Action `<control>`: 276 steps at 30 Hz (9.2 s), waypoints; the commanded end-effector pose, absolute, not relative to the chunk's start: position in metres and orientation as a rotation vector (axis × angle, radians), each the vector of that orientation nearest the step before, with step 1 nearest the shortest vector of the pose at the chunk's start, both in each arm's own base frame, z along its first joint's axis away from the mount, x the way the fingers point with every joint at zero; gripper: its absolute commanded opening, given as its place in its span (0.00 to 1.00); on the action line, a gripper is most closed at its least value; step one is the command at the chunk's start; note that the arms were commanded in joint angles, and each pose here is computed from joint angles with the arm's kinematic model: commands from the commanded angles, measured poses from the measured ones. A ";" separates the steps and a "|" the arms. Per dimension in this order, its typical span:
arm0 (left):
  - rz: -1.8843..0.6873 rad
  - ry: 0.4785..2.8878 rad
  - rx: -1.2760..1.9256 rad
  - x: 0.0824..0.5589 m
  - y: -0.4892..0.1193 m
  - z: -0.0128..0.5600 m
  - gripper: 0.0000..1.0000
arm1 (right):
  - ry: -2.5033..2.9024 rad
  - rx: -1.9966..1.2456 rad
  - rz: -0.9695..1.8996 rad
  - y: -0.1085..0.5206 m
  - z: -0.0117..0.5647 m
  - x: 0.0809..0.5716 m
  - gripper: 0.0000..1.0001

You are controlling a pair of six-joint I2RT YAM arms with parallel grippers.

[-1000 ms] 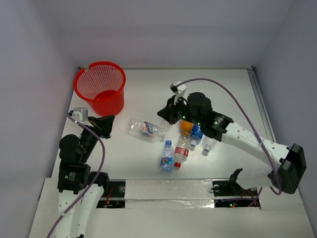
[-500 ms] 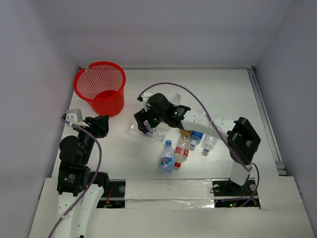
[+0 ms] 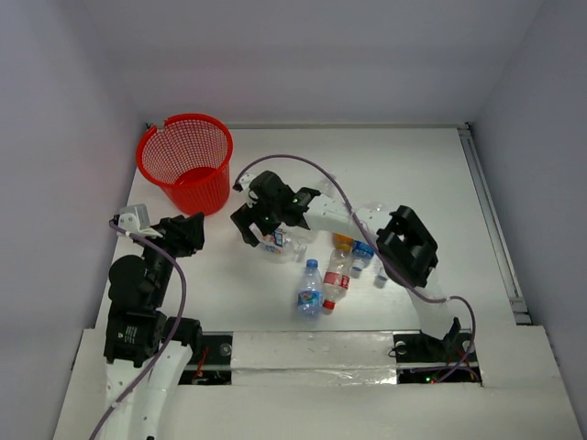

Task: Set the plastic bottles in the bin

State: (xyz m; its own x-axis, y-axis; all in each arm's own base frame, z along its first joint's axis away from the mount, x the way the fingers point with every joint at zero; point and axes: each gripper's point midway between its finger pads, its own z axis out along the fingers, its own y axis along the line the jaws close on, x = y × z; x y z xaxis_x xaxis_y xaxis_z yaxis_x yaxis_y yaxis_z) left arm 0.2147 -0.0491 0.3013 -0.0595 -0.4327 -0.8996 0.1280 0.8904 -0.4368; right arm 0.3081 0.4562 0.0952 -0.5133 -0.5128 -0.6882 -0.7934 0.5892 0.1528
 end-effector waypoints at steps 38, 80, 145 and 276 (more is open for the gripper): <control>-0.479 1.487 -0.284 0.203 -0.044 0.321 0.50 | 1.309 -0.425 1.294 0.487 0.478 0.367 0.43; -0.761 1.563 -0.108 0.211 -0.102 0.304 0.38 | 1.208 -0.229 1.284 0.489 0.458 0.415 0.52; -0.726 2.070 0.060 0.192 -0.258 0.172 0.29 | 2.273 -0.040 0.759 0.228 0.100 0.215 0.96; -0.378 2.068 0.261 0.439 -0.310 0.221 0.68 | 1.525 0.207 0.787 0.178 0.339 0.287 0.11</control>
State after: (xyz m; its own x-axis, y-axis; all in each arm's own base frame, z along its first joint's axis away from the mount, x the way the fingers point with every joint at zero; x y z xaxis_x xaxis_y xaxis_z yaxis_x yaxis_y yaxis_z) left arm 0.4316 -0.3057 0.2062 -0.5212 0.0150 -0.8533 0.3317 0.9248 -0.1863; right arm 0.2961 0.1956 0.3635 -0.1252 0.5756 -0.8081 -0.3912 0.7199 0.5734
